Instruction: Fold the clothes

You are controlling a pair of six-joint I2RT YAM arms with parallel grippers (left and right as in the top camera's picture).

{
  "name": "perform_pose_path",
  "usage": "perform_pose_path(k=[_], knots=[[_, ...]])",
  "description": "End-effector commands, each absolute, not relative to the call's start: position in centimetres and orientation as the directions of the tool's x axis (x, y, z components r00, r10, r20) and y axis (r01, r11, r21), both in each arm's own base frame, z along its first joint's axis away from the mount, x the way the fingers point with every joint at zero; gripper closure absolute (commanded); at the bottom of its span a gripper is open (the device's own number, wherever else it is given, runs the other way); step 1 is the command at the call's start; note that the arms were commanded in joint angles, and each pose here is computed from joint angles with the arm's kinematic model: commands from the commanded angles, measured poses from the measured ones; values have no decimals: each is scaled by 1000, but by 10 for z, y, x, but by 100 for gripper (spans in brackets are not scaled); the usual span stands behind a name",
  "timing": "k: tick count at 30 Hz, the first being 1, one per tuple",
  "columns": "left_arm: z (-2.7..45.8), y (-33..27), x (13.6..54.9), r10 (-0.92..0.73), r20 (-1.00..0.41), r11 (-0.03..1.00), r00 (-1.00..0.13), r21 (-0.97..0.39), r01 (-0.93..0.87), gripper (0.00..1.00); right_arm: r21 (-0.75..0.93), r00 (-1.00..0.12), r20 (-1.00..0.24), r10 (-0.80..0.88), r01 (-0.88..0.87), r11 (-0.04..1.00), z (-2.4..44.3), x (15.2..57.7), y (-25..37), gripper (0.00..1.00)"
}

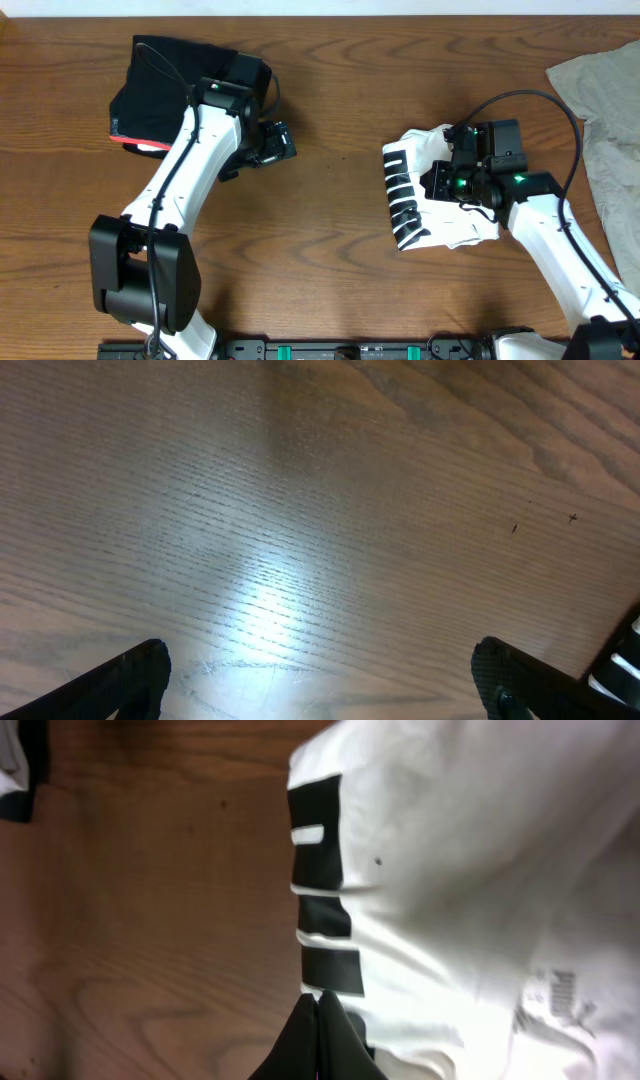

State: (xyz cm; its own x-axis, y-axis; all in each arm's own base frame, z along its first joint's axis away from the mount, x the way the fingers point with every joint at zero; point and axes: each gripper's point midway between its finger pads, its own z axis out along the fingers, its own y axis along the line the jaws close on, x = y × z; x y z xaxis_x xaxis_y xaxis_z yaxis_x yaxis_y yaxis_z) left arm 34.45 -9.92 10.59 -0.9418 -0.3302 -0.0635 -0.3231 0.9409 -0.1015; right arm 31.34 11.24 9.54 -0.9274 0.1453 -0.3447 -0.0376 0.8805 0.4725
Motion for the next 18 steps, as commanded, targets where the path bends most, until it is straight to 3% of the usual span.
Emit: perform_pose_path(k=[1, 11, 14, 18], knots=[[105, -96, 342, -332, -62, 941, -941, -87, -326, 2, 490, -950, -292, 105, -54, 870, 72, 301, 119, 99], [105, -96, 342, -332, -62, 941, -941, -87, -326, 2, 465, -989, -106, 102, 42, 884, -9, 263, 113, 99], [105, -96, 342, -332, -62, 941, -941, -87, -326, 2, 503, -985, -140, 96, 12, 864, 6, 275, 120, 99], [105, -96, 342, -332, -62, 941, -941, -87, -326, 2, 554, -951, -298, 80, -104, 826, 63, 315, 134, 99]])
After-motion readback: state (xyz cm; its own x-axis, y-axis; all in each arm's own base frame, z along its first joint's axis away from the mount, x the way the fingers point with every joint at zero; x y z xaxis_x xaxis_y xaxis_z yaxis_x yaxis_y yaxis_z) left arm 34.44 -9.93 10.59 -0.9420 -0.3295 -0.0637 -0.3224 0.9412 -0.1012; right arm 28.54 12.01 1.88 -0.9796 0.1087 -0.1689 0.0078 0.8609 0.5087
